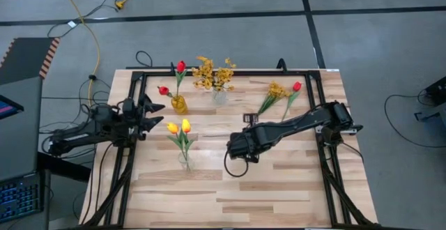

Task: Sort flowers into vase by color
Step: Put the yellow flower into the bottom transparent vase

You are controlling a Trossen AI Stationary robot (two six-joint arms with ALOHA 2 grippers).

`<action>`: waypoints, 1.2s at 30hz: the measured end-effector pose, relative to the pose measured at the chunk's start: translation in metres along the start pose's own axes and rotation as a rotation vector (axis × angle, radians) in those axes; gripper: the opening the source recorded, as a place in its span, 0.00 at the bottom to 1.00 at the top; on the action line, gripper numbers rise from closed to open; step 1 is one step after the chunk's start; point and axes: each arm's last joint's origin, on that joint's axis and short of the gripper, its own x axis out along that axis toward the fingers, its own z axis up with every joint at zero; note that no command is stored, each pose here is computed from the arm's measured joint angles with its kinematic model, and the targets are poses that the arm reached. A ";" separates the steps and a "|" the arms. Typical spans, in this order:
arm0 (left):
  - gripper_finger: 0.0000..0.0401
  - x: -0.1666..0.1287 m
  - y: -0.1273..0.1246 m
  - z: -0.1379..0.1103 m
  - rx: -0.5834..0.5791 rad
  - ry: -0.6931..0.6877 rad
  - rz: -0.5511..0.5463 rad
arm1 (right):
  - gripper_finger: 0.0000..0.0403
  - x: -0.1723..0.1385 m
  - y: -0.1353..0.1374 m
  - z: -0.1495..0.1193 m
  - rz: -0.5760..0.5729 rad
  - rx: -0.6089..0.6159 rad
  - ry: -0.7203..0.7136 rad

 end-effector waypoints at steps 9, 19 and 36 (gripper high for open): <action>0.58 -0.004 -0.008 0.026 0.005 -0.074 -0.020 | 0.10 -0.014 -0.014 0.020 -0.413 -0.396 -0.119; 0.58 0.006 -0.012 0.046 0.004 -0.058 0.012 | 0.10 -0.023 -0.025 0.045 -0.729 -0.630 -0.107; 0.58 0.105 -0.026 0.122 0.173 0.264 0.076 | 0.10 -0.019 -0.054 0.059 -0.834 -0.772 -0.008</action>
